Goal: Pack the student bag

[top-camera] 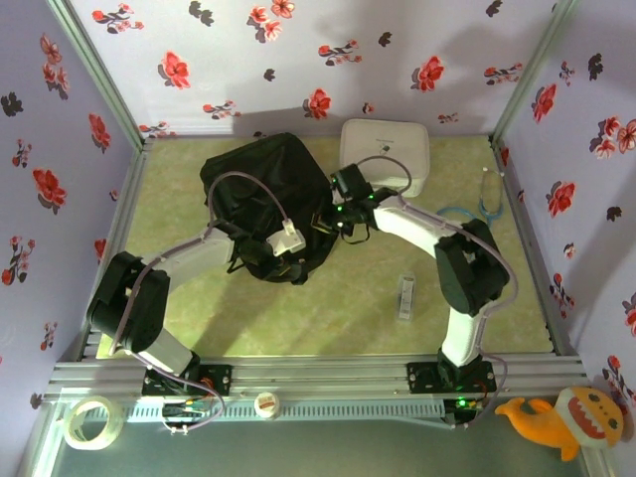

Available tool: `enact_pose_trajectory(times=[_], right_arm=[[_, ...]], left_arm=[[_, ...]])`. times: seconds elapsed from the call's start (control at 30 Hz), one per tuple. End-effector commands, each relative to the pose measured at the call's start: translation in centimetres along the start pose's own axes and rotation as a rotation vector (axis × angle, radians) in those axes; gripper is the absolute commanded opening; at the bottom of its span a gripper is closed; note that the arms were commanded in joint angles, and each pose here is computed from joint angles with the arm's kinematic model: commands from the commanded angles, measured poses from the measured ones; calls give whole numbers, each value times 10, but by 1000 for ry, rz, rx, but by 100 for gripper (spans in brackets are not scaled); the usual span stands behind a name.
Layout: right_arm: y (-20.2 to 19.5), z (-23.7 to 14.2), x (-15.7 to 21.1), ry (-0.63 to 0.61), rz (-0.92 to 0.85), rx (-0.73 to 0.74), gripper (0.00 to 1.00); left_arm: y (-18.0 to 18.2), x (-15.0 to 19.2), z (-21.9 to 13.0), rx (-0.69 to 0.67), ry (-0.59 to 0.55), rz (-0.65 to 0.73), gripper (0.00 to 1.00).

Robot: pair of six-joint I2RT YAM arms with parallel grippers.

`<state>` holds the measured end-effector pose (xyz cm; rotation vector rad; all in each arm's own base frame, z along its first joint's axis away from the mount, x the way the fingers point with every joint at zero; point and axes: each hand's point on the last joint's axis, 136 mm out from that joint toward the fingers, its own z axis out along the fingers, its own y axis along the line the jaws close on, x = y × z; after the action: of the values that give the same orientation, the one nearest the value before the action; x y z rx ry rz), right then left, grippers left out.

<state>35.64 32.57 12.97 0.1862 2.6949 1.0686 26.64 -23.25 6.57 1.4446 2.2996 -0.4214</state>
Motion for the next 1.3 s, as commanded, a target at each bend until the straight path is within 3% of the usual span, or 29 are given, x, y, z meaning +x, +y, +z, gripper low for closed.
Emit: enact_pose_trajectory(times=[0.0,0.33,0.57,0.7,0.77,0.93,1.27], right_arm=[[51,-33,-16,-43,15,-238,0],[44,-54,-33,-100,159,-324,0],[31,-63,-56,-155,254,-328,0],[36,-65,-60,-154,278,-346,0],[35,-67,-60,-159,284,-342,0],[13,-67,-54,-172,283,-253,1],[-28,-61,-49,-189,321,-133,3]], left_arm=[[-7,8,-3,8,31,-7,11],[-4,8,-19,-51,-20,14,14],[2,10,-49,-195,-117,49,25],[3,6,-61,-239,-171,58,26],[3,2,-64,-240,-187,58,33],[-3,-18,-58,-190,-230,62,55],[-12,-71,-23,-118,-288,127,61]])
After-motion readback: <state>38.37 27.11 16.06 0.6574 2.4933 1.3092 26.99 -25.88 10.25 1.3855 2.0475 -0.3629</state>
